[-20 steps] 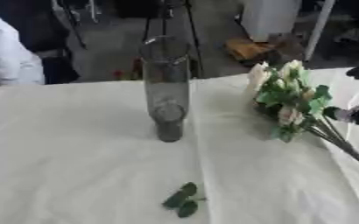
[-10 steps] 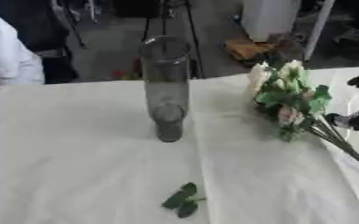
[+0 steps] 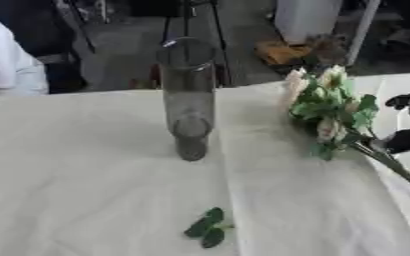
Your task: Arrange flowers into the vase.
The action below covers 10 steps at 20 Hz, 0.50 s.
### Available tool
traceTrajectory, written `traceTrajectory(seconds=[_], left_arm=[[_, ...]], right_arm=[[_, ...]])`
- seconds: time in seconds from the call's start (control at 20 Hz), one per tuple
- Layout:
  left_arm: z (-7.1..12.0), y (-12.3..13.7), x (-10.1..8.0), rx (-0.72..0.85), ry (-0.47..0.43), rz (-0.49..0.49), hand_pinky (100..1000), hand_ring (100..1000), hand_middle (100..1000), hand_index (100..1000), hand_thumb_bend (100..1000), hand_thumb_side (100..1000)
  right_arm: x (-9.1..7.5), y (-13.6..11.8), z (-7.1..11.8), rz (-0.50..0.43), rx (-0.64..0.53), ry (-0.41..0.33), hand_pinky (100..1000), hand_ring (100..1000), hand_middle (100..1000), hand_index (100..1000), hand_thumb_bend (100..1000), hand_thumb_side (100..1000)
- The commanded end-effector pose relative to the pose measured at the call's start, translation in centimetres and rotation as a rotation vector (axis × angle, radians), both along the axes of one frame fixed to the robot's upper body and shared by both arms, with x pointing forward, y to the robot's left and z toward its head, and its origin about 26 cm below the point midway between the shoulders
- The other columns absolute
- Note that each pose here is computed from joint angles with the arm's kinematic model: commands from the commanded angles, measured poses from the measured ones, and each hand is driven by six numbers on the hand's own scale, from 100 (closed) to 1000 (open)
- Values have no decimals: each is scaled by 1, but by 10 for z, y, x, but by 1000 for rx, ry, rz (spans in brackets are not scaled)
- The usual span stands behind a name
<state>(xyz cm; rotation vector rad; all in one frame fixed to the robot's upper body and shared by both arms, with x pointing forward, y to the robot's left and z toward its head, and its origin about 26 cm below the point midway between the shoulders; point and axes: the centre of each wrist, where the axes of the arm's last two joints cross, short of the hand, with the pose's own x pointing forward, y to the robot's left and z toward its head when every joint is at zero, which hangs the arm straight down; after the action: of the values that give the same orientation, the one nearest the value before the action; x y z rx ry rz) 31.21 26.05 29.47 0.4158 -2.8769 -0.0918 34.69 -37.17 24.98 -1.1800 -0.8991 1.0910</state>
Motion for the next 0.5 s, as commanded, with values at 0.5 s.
traceTrajectory(seconds=[0.5], left_arm=[[9,-3,-4,4,-30,-16,871,991,947,1000,276,1000]], right_arm=[[11,-18,-8,-58,-58,8,804,913,874,945,429,521]])
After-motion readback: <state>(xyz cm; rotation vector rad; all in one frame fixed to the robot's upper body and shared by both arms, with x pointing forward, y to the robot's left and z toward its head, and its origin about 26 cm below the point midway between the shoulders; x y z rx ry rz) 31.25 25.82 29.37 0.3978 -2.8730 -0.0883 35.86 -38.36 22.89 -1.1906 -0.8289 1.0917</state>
